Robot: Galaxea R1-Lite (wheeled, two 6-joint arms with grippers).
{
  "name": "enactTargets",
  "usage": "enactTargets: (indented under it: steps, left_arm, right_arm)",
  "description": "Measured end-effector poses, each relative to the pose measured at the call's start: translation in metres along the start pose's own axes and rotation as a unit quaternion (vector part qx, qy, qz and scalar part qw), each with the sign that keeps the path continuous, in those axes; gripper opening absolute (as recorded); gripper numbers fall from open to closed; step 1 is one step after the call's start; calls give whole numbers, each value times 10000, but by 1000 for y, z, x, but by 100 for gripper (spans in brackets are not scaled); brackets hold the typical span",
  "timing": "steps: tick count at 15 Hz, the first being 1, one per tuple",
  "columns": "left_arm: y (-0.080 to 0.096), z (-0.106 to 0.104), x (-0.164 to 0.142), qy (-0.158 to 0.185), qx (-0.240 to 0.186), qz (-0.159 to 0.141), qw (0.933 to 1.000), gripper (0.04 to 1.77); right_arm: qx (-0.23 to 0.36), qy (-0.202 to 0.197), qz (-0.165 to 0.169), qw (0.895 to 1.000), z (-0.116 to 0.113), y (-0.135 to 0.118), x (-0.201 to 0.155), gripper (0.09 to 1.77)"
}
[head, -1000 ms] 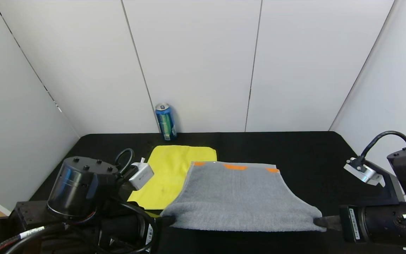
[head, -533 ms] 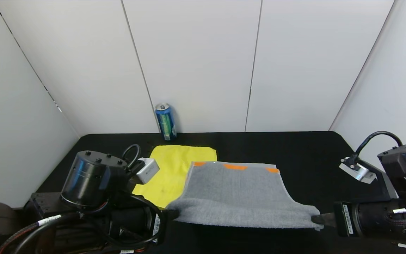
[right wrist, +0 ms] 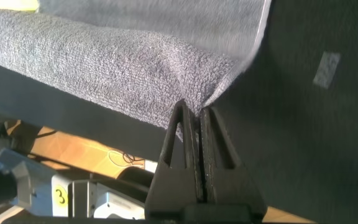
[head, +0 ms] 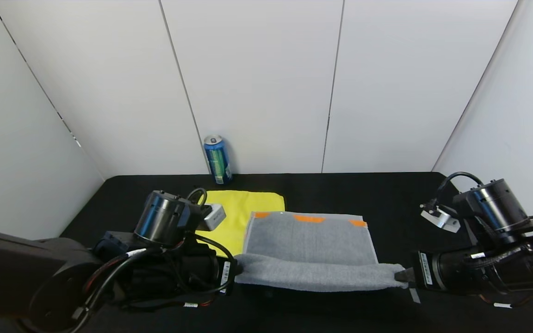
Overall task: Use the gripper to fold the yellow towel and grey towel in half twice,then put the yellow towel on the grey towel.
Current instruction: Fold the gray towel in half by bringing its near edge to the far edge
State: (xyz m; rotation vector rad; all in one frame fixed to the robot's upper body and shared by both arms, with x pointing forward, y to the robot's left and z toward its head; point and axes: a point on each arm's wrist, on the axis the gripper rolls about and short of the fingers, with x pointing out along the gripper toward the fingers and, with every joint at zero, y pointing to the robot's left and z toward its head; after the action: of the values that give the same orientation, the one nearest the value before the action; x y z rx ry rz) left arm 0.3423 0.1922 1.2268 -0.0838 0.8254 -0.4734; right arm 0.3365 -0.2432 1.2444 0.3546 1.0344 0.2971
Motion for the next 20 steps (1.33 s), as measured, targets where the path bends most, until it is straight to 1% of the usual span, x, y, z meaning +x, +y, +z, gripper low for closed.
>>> enactTargets:
  steps: [5, 10, 14, 16, 20]
  left_arm:
    - [7, 10, 31, 119, 77, 106, 9998, 13]
    - [9, 25, 51, 50, 185, 116, 9997, 13]
    - [10, 32, 62, -8, 183, 121, 9998, 13]
    - [14, 35, 68, -11, 158, 155, 9998, 13]
    - [23, 35, 74, 39, 326, 230, 9992, 13]
  right_arm:
    - [114, 108, -107, 9998, 23, -3, 30, 14]
    - [216, -3, -155, 9996, 44, -9, 45, 14]
    - [179, -133, -102, 9997, 52, -8, 50, 14]
    - [178, -150, -99, 9997, 55, -8, 53, 14]
    - [183, -131, -117, 9997, 59, -9, 62, 14]
